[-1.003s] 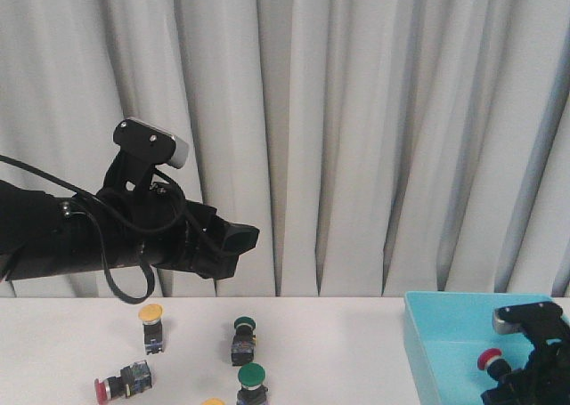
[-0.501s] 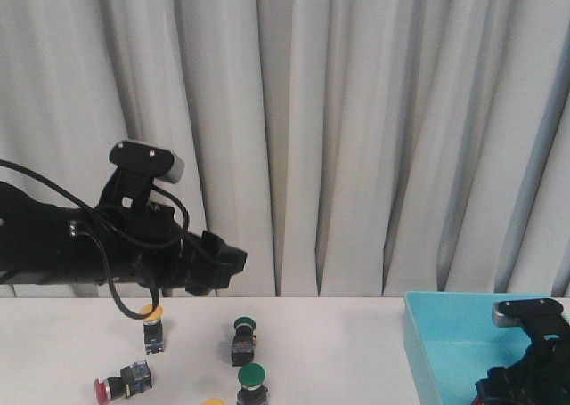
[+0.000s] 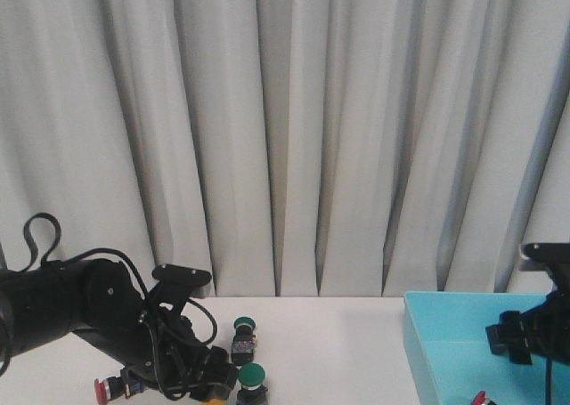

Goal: Pick red and yellow buttons and place in box
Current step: 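Lower the left gripper and grasp the yellow-capped button switch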

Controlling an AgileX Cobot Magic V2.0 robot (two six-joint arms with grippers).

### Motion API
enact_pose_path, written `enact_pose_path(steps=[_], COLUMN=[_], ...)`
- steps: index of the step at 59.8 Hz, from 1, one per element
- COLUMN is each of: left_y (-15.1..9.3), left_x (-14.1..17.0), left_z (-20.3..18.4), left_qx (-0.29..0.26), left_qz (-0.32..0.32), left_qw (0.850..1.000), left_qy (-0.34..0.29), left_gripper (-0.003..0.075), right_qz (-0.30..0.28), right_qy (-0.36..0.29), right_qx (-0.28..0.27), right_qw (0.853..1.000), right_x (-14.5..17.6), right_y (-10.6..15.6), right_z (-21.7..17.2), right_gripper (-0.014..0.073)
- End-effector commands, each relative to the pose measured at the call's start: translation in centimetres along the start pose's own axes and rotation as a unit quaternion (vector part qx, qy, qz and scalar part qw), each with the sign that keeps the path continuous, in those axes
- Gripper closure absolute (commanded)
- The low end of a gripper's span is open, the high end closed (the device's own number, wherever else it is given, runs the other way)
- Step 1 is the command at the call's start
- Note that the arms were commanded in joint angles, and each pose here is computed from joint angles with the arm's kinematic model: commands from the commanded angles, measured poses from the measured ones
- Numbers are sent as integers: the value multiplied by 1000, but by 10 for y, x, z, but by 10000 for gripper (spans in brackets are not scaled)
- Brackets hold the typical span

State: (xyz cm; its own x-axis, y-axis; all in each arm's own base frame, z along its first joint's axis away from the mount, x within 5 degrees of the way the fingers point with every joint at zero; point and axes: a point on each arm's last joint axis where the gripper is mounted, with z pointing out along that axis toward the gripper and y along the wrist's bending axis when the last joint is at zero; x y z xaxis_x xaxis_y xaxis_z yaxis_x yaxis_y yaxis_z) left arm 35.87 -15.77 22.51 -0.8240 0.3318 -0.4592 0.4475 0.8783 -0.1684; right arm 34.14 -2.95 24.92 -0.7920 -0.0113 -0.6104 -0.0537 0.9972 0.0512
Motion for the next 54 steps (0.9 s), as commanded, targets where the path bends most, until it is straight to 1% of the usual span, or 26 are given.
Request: enact_pose_path(steps=[1,12,19,29,33,38,46,50,54], left_y=[-5,-4,-4,-5,-5,-2,6,8,9], left_x=[-12,-14,-21,-39,-44,-49,-50,-50,-50], left_z=[-17,-11,-3,5,8,11,15,15,15], left_qx=[2,1,11,26,29,16,-23,-38,-38], left_qz=[-7,-11,-18,-40,-39,-38,-48,-54,-57], left_qw=[999,999,1000,998,998,997,994,993,993], left_qy=[-40,-37,-6,34,49,72,94,95,93], left_gripper=[202,202,202,202,202,202,202,202,202], right_qz=[-6,-11,-14,-18,-20,-22,-24,-24,-25], right_qy=[-71,-95,-106,-124,-132,-143,-158,-162,-166], right_qx=[8,7,6,6,7,8,10,10,11], right_qw=[997,995,994,992,991,989,987,986,986], right_x=[-19,-21,-21,-21,-22,-22,-21,-21,-22], right_y=[3,7,9,13,14,15,17,17,17], right_z=[-37,-63,-76,-94,-101,-109,-120,-123,-125], right_gripper=[72,72,72,72,72,72,72,72,72])
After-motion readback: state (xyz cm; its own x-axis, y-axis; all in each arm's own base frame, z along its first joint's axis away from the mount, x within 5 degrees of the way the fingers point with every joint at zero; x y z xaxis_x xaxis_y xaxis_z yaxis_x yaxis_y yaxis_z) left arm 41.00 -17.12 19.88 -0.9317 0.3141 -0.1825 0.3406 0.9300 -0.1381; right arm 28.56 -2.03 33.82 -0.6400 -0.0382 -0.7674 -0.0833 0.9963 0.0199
